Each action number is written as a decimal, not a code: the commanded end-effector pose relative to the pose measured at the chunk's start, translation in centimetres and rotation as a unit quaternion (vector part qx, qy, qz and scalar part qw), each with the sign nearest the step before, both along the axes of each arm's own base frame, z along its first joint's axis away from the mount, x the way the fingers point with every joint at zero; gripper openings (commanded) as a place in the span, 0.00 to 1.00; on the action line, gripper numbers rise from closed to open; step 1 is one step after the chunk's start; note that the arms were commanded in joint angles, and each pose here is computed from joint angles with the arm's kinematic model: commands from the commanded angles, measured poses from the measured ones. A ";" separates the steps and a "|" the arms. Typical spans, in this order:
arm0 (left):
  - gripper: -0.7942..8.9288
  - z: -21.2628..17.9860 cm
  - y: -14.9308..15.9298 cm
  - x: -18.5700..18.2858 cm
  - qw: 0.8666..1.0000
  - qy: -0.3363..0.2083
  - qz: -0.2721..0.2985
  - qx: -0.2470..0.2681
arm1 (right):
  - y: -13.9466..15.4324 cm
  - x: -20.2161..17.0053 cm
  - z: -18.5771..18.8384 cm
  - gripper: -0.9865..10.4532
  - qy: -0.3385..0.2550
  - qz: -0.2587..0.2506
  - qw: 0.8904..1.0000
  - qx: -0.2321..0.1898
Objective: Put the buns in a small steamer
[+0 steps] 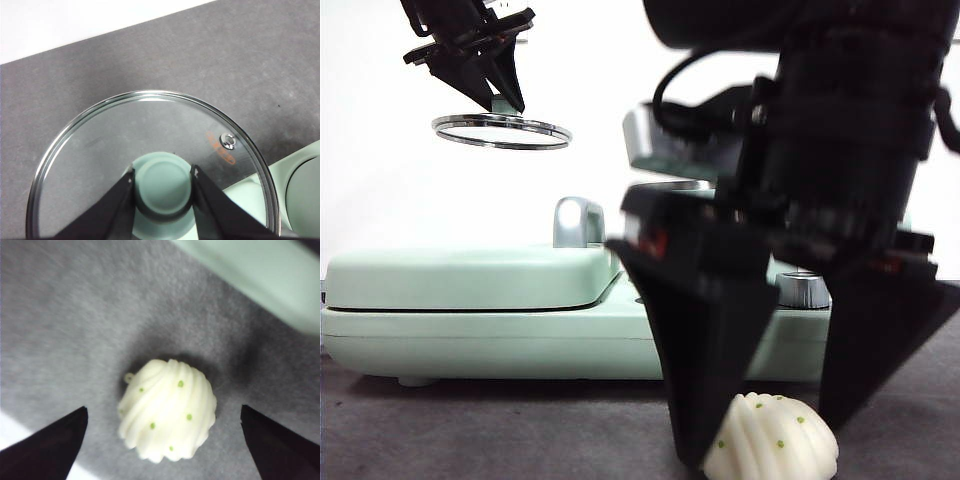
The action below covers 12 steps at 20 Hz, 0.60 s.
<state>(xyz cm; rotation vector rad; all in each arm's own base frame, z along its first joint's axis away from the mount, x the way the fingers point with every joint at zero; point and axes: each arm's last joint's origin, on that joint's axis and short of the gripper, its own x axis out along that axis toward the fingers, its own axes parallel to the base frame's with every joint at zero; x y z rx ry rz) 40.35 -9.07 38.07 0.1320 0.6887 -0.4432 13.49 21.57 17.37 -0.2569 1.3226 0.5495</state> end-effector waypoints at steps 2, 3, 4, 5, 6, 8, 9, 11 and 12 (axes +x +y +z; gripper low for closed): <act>0.10 1.5 -0.1 -0.1 0.999 -0.032 -0.004 -0.007 | 0.6 0.0 -0.8 0.34 0.007 0.002 1.000 -0.012; 0.10 1.5 -0.1 -0.1 0.999 -0.032 -0.004 -0.007 | 0.6 0.1 -0.8 0.28 0.005 0.002 1.000 -0.011; 0.10 1.5 -0.1 -0.1 0.999 -0.032 -0.004 -0.008 | 0.6 0.1 -0.8 0.24 0.004 0.001 1.000 -0.008; 0.10 1.5 -0.1 -0.1 0.999 -0.032 -0.004 -0.008 | 0.7 0.1 -0.7 0.23 0.003 0.001 1.000 -0.006; 0.10 1.5 -0.1 -0.1 0.999 -0.032 -0.004 -0.008 | 0.7 0.1 -0.7 0.23 0.002 0.001 1.000 -0.005; 0.10 1.5 -0.1 -0.1 0.999 -0.032 -0.004 -0.008 | 0.9 0.2 -0.3 0.23 0.007 0.002 1.000 -0.001; 0.10 1.5 -0.1 -0.1 0.999 -0.032 -0.004 -0.008 | 1.0 0.2 0.2 0.23 0.014 0.004 1.000 0.001; 0.10 1.5 -0.1 -0.1 0.999 -0.032 -0.004 -0.008 | 1.4 0.4 1.8 0.23 0.022 0.007 1.000 0.001; 0.10 1.5 -0.1 -0.1 0.999 -0.032 -0.004 -0.008 | 1.5 0.5 2.9 0.23 0.028 0.010 1.000 -0.005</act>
